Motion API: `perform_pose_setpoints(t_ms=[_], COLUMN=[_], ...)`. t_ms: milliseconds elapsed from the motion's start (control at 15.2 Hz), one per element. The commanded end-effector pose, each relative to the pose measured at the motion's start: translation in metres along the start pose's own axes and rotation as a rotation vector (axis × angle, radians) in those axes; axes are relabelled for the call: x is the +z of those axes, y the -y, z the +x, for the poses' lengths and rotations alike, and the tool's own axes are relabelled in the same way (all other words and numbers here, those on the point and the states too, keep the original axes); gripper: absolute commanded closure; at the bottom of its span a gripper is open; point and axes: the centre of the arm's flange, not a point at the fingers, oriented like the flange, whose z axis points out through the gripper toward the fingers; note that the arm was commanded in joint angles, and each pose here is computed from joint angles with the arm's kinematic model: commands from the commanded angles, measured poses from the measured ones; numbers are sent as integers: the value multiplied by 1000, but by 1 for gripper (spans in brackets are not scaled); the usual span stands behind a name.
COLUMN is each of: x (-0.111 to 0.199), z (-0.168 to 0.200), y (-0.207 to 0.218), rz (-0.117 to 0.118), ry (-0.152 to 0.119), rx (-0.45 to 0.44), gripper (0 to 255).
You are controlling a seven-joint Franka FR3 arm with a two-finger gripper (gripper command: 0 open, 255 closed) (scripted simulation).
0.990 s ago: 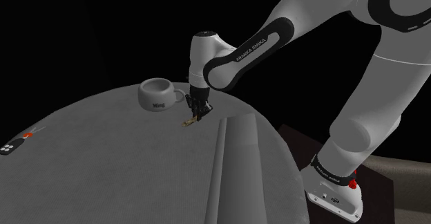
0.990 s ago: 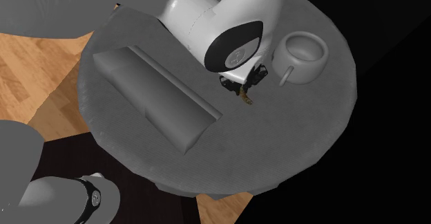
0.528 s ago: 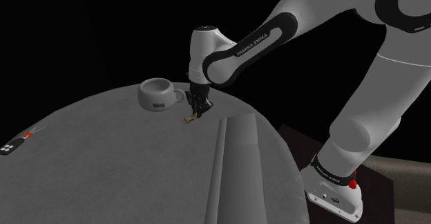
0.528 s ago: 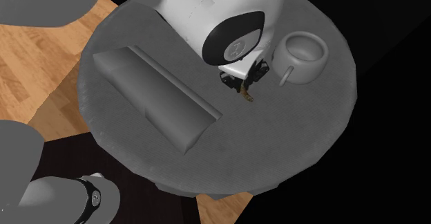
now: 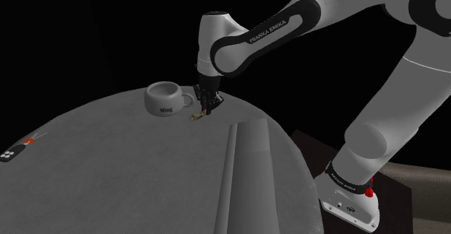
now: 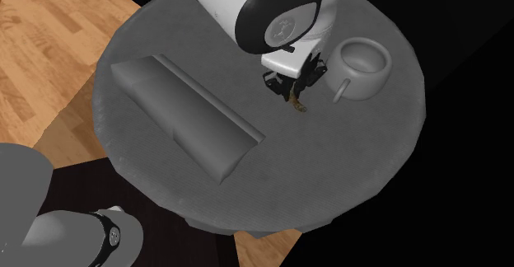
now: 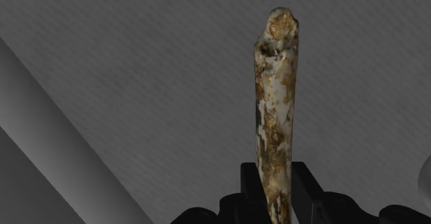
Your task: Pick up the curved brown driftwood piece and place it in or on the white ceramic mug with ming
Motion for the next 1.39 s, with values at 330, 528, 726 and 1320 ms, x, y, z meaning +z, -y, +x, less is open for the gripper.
perform_pose_setpoints(t_ms=[330,528,726,1320], x=[-37,-53,-68,-112], z=[-2,-2,-3,-4], y=[1,2,2,4], rz=[0,0,0,0], ry=[0,0,0,0], rx=[0,0,0,0], gripper=[255,255,255,255])
